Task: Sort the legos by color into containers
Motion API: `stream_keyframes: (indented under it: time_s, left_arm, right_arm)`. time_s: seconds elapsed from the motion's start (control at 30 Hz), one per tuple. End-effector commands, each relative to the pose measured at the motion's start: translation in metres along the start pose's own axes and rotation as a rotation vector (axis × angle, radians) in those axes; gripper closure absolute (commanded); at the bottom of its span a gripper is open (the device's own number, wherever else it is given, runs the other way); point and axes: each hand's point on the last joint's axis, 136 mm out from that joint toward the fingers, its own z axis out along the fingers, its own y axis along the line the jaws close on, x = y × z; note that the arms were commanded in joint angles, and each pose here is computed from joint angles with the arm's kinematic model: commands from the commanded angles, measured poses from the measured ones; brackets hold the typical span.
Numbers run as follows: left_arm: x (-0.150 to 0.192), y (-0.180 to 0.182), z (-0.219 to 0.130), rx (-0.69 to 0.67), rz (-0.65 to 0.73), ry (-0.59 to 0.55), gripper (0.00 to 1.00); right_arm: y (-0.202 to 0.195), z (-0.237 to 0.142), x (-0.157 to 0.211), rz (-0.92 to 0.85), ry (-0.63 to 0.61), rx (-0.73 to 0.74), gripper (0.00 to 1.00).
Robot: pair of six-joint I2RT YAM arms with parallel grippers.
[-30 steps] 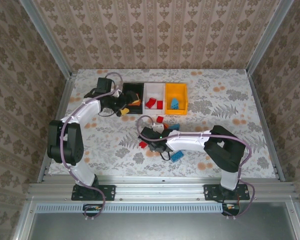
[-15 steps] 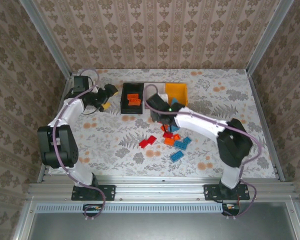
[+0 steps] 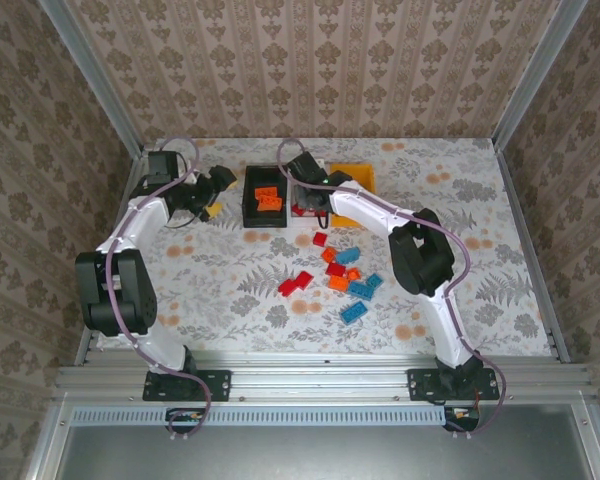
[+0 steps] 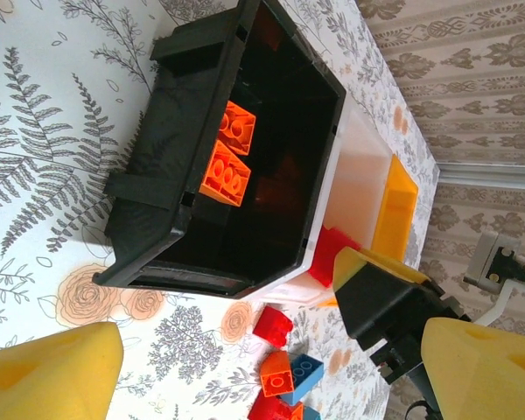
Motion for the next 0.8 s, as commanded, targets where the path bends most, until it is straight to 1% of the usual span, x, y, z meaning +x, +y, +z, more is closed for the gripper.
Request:
stream_keyframes:
  time_s: [0.0,0.03,0.1,0.23,0.3,0.4,0.43,0.63,0.67,0.7,0.73,0.77]
  left_arm:
    - [0.004,0.001,0.008,0.02,-0.022,0.029,0.1]
    - [0.004,0.0,0.008,0.022,-0.02,0.029,0.1]
    - [0.005,-0.001,0.008,0.027,-0.017,0.031,0.1]
    - [0.01,-0.008,0.01,0.033,0.0,0.04,0.1]
    - [0.019,-0.013,0.013,0.033,0.017,0.059,0.1]
    - [0.043,-0.027,0.025,0.036,0.059,0.113,0.1]
    - [0.054,-0.032,0.031,0.037,0.075,0.142,0.1]
    - [0.151,-0.062,0.074,0.055,0.188,0.389,0.1]
    - [0.164,-0.064,0.079,0.053,0.201,0.425,0.1]
    - [0.169,-0.065,0.08,0.052,0.204,0.438,0.1]
    - [0.185,-0.069,0.084,0.054,0.225,0.471,0.1]
    - [0.192,-0.069,0.085,0.053,0.235,0.485,0.1]
  right_arm:
    - [0.003,-0.004,0.0,-0.033,0.023,-0.006,0.49]
    - [0.004,-0.008,-0.002,-0.03,0.016,-0.01,0.47]
    - [0.006,-0.021,-0.009,-0.029,-0.008,-0.018,0.45]
    - [0.01,-0.067,-0.019,-0.017,-0.096,-0.064,0.45]
    - [-0.001,-0.087,-0.013,0.002,-0.119,-0.063,0.44]
    - [-0.03,-0.106,0.017,0.046,-0.112,-0.035,0.44]
    - [-0.042,-0.109,0.035,0.052,-0.092,-0.016,0.44]
    - [-0.1,-0.131,0.125,0.124,0.026,0.056,0.44]
    - [-0.109,-0.134,0.143,0.145,0.051,0.065,0.43]
    - [-0.114,-0.135,0.155,0.167,0.069,0.063,0.42]
    - [-0.119,-0.14,0.166,0.2,0.08,0.052,0.41]
    - [-0.122,-0.139,0.18,0.233,0.105,0.049,0.39]
